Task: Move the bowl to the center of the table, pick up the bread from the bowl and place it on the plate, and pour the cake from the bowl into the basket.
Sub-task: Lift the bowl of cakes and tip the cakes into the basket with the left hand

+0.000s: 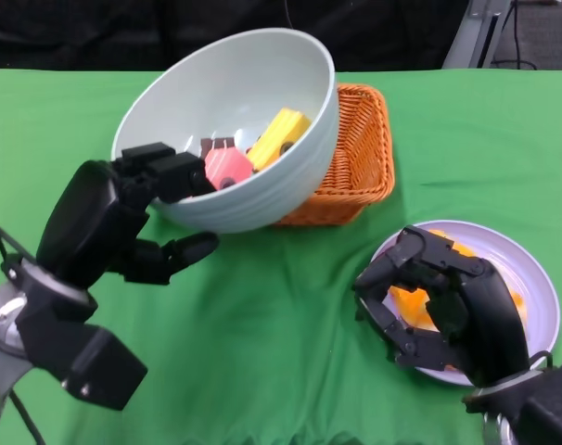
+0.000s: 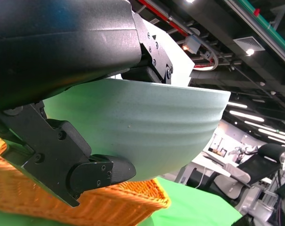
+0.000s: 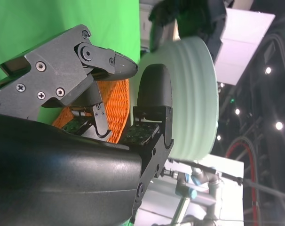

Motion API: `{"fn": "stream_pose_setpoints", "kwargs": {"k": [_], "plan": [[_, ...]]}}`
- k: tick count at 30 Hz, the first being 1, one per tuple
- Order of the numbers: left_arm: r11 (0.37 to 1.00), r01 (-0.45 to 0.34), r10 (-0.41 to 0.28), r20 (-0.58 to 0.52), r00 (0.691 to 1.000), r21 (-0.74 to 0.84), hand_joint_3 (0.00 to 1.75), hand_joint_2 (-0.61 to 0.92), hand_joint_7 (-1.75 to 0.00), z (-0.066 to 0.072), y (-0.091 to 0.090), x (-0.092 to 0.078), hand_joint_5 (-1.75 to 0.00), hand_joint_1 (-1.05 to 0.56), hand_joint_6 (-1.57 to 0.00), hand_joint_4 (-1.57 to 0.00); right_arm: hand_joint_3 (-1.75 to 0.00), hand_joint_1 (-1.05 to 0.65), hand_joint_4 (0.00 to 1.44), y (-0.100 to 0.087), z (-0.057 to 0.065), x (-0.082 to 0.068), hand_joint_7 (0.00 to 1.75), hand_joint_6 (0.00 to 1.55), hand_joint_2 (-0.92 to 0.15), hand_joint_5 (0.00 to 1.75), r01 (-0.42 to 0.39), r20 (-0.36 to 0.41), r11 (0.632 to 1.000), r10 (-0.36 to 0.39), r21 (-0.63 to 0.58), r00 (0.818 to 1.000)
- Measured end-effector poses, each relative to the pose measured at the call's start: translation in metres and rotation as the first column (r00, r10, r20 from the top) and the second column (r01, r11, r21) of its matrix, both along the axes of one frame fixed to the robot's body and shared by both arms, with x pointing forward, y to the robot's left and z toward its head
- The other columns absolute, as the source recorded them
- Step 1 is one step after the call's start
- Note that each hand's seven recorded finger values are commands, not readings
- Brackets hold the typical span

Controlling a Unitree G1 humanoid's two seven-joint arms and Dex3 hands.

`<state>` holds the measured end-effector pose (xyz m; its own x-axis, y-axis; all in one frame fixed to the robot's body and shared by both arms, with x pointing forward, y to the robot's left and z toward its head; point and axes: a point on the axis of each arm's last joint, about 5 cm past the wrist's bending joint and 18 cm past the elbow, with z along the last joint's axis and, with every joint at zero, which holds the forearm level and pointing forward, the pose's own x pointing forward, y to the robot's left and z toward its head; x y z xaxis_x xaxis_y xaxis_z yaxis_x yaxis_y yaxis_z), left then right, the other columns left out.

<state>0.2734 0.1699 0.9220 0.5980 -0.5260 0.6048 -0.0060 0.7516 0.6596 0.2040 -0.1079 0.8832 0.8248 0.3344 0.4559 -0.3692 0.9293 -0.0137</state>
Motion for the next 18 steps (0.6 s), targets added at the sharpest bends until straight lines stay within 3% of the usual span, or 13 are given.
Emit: {"fn": "stream_pose_setpoints", "kwargs": {"k": [8,18], "plan": [[0.997,0.067,-0.07,-0.084,0.994,-0.032,1.1,0.58,-1.47,0.011,-0.01,0.014,-1.73,-0.02,-0.67,-0.64,-0.72,-0.19,0.71,0.005,-0.005,-0.005,1.22,0.69,-0.62,1.5,-0.01,-0.026,1.0,0.009,-0.021,1.0],[0.977,0.179,-0.203,-0.238,0.95,-0.118,0.98,0.68,-1.57,0.021,-0.033,0.032,-1.74,-0.08,-0.61,-0.67,-0.76,-0.16,0.73,0.011,-0.011,-0.008,1.2,0.7,-0.6,1.49,-0.044,-0.056,0.999,0.042,-0.029,0.998]]}}
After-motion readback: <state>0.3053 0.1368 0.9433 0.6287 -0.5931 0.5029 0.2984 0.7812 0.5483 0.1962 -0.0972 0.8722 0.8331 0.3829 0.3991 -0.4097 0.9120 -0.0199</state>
